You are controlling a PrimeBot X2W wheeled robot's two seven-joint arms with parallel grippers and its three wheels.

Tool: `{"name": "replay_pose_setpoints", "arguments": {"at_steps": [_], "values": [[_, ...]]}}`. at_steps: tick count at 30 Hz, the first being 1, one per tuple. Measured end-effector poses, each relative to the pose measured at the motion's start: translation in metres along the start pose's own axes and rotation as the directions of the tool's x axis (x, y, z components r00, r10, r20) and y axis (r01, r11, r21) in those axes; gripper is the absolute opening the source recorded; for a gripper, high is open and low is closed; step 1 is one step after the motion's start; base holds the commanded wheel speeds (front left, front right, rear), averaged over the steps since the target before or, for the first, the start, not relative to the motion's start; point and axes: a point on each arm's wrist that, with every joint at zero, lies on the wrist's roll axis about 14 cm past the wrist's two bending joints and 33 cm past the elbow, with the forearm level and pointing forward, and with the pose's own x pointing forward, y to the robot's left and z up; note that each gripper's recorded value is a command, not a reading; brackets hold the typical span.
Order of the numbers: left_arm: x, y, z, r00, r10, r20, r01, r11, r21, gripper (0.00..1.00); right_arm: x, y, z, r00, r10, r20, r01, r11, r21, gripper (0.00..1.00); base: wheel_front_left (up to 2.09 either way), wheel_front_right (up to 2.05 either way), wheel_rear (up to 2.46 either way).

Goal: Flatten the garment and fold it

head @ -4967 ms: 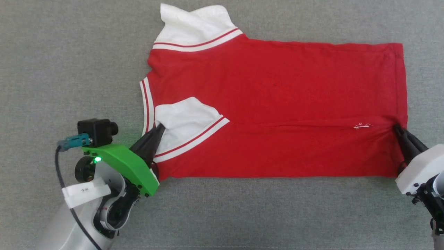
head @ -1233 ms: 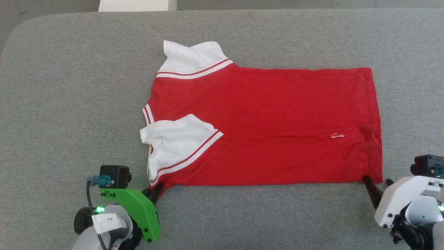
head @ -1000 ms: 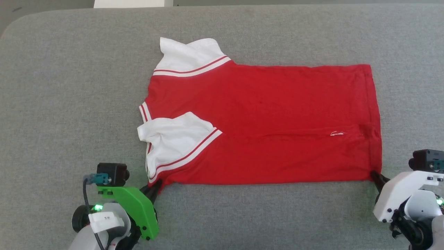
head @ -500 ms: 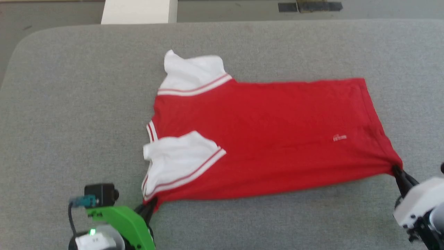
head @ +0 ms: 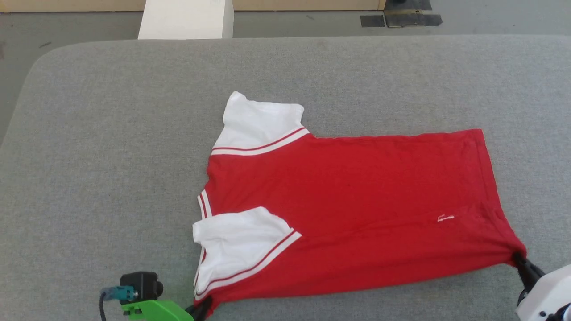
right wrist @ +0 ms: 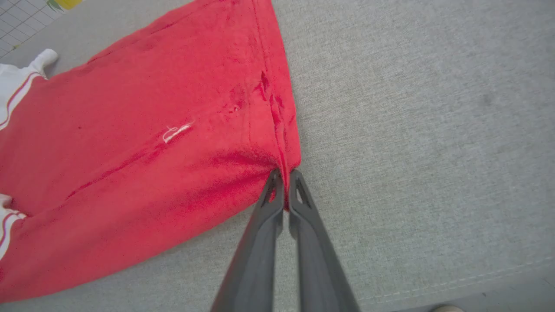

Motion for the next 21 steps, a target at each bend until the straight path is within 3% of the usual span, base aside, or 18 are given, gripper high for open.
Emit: {"name": "replay_pose_setpoints", "arguments": {"at_steps": [4,5,6,7,8,9,17,21], "values": [[0.001,0.004,-0.009,1.0,0.015,-0.022,-0.015,1.0,-0.006,0.0,0.003,0.003,-0.012,1.0,0.013,-0.027,-0.012,1.0,0.006,0.0,0.0,0.0,0.0],[0.002,0.006,-0.01,1.0,0.021,-0.019,-0.021,1.0,-0.008,0.19,0.004,0.003,-0.016,0.999,0.014,-0.033,-0.013,1.0,0.009,0.0,0.0,0.0,0.0],[0.002,0.007,-0.008,1.0,0.025,-0.007,-0.025,1.0,-0.01,1.0,0.004,0.003,-0.018,0.999,0.015,-0.035,-0.014,1.0,0.011,0.0,0.0,0.0,0.0],[0.003,0.008,-0.005,0.999,0.03,0.01,-0.03,0.999,-0.013,1.0,0.005,0.004,-0.019,0.999,0.016,-0.035,-0.015,1.0,0.013,0.27,0.0,0.0,0.0],[0.004,0.009,-0.004,0.999,0.03,0.019,-0.03,0.999,-0.014,1.0,0.005,0.005,-0.02,0.999,0.019,-0.032,-0.019,1.0,0.014,0.93,0.0,0.0,0.0],[0.004,0.008,-0.003,0.999,0.025,0.024,-0.025,1.0,-0.013,1.0,0.005,0.006,-0.021,0.999,0.022,-0.031,-0.022,1.0,0.014,1.0,0.0,0.0,0.0],[-0.003,0.0,0.017,0.992,-0.02,0.124,0.031,0.995,-0.09,1.0,-0.002,0.008,-0.01,0.999,0.035,0.006,-0.035,0.999,0.012,1.0,0.0,0.0,0.0],[-0.019,0.004,0.051,0.962,0.0,0.272,0.026,0.995,-0.092,1.0,-0.013,0.003,0.017,0.994,0.02,0.104,-0.021,1.0,0.0,1.0,0.0,0.0,0.0]]}}
